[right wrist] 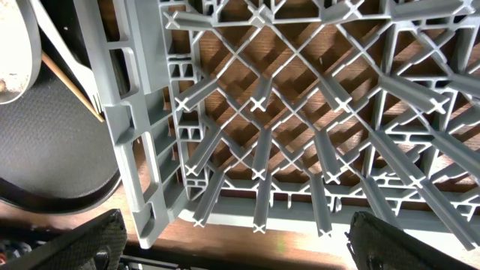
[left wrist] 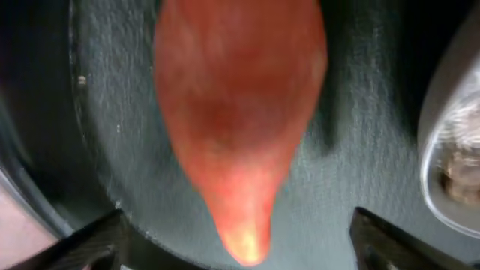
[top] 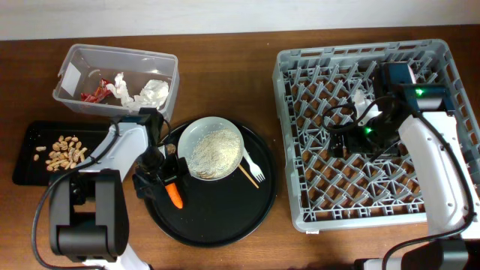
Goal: Sort waste into correct bins and load items into the dishwasher rack
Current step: 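Grasp the carrot with the left gripper and drop it in the bin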
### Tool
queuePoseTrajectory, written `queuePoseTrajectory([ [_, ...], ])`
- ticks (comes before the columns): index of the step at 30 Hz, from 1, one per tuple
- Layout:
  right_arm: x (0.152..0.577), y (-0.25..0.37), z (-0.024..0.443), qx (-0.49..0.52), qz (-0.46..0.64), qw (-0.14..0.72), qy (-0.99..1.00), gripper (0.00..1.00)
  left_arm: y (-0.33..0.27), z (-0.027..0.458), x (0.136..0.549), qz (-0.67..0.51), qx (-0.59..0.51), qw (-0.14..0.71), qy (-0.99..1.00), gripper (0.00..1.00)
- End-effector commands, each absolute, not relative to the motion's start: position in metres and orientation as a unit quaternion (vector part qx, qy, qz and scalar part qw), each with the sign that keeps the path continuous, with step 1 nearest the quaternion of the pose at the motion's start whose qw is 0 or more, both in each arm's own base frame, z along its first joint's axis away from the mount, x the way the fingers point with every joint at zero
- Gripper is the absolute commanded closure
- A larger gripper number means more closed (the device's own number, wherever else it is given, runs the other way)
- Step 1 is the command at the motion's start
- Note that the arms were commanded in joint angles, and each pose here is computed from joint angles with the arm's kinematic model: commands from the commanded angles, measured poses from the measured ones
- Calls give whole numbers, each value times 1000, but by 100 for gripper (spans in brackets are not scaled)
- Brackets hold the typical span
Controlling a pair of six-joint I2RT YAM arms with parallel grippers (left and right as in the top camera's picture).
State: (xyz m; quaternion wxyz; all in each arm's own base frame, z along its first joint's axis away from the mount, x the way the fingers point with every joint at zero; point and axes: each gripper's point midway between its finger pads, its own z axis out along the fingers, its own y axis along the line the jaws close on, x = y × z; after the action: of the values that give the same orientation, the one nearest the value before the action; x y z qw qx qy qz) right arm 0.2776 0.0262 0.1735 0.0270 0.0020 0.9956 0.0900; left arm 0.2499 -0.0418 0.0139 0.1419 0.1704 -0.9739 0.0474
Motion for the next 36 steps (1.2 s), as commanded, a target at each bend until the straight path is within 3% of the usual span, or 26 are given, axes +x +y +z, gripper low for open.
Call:
queuePoseTrajectory([
  [1,277,26,175,-5,85,31,996,2,-37,3,247,39,176,126,-975,27],
  [2,277,26,175,-5,85,31,996,2,-37,1,255,42,176,111,-977,42],
  [6,276,26,175,-5,85,30,996,2,-32,1,258,30,172,101,-979,67],
  [9,276,26,175,-5,85,29,996,2,-29,12,266,21,168,84,-982,95],
  [10,276,26,175,-5,85,29,996,2,-28,17,269,20,167,76,-983,99],
  [15,276,26,175,-5,85,30,996,2,-20,114,321,22,153,-80,-985,99],
  [19,276,26,175,-5,85,30,996,1,-20,173,419,51,157,-285,-944,99],
  [22,276,26,175,-5,85,30,996,2,-23,174,479,79,173,-368,-910,99],
  [27,276,26,174,-5,85,30,996,2,-5,136,535,149,288,-395,-859,99],
  [33,278,26,174,-5,85,33,996,2,-15,102,508,163,298,-308,-889,95],
  [34,278,26,174,-5,85,33,996,2,-16,101,507,165,298,-304,-890,90],
  [35,278,26,174,-5,85,33,996,2,-13,101,507,164,300,-306,-889,71],
  [36,278,26,174,-5,85,33,996,2,-8,103,509,163,304,-309,-886,61],
])
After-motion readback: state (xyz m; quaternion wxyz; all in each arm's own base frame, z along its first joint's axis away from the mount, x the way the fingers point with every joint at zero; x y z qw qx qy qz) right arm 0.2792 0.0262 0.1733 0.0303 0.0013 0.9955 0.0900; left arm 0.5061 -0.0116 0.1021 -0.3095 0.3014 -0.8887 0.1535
